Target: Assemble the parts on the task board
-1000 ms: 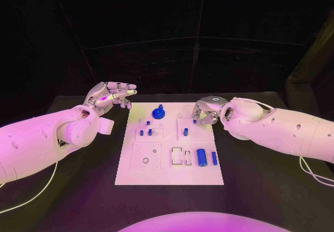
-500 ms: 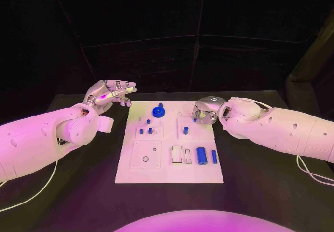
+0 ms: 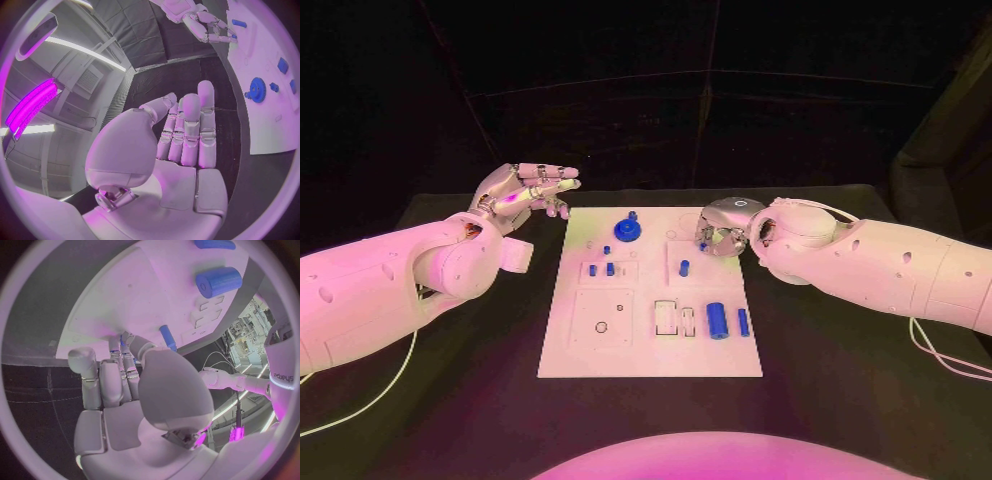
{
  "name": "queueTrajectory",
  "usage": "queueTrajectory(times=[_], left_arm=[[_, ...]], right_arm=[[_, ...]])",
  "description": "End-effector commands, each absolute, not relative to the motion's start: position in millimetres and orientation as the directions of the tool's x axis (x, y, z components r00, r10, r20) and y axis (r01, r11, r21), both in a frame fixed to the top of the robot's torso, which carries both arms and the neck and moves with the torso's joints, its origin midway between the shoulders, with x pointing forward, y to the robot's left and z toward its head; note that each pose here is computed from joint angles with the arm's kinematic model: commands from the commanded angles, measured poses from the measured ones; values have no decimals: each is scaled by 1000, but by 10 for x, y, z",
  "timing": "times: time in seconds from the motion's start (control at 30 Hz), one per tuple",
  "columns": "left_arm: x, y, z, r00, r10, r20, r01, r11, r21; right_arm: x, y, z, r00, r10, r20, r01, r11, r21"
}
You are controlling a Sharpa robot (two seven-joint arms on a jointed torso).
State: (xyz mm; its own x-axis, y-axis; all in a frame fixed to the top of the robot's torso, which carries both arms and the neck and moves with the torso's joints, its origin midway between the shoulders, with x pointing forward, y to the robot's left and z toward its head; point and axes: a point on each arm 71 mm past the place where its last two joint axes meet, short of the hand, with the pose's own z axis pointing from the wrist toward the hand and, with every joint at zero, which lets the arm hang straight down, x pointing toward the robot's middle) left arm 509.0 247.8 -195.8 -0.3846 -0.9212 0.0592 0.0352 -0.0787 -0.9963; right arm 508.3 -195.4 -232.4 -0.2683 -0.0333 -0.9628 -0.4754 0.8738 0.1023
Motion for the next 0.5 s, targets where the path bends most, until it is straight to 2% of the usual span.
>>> queueTrajectory(times=[0.03,0.5], left_arm=[[5093,2488,-1943,-383,-921,66,40,-88,-995],[5088,2504,-1944,-381,-922,66,35,-85,-996]], right_arm=[[5064,-1942,-2369,-308,-47,-950,-476,873,111],[5081,-1966,-2358,-296,-27,-955,-448,887,114]])
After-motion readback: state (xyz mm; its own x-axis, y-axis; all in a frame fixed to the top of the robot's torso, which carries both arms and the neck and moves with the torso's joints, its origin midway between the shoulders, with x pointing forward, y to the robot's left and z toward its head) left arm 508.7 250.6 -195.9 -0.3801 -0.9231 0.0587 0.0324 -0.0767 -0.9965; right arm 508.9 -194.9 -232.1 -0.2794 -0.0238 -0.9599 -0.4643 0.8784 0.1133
